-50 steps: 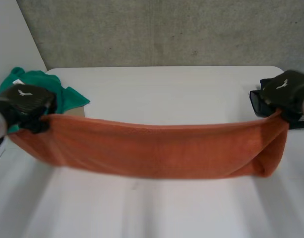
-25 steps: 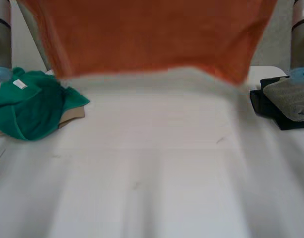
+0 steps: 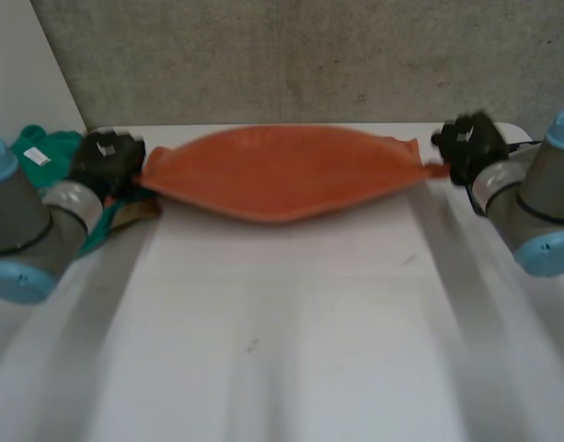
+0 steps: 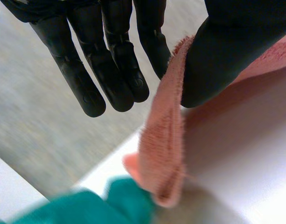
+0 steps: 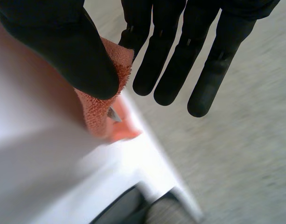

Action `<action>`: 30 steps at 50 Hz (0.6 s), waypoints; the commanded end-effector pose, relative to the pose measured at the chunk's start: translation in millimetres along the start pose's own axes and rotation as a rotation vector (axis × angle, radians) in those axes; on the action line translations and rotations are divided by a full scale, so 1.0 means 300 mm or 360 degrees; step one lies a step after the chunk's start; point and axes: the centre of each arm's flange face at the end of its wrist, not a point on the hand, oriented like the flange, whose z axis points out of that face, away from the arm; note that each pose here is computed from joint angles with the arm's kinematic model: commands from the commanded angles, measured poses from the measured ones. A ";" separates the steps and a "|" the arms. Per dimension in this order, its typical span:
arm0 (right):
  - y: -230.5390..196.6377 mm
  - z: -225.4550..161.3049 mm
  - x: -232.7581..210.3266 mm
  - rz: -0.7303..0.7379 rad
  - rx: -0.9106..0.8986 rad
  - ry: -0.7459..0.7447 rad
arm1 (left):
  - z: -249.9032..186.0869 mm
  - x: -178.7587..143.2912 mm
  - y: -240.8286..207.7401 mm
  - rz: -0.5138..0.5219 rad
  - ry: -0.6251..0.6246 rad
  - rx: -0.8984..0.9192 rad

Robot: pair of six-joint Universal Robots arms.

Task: Fold the laundry.

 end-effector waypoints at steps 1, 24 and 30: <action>0.071 -0.146 -0.058 -0.0117 -0.0345 -0.0305 | -0.190 0.085 0.067 0.0078 0.0202 -0.0359; 0.108 -0.344 -0.010 -0.0384 -0.0647 -0.0603 | -0.383 0.092 -0.032 0.0418 0.0547 -0.0712; 0.135 -0.198 -0.021 -0.0286 -0.0500 -0.0358 | -0.196 0.102 0.007 0.0386 0.0399 -0.0567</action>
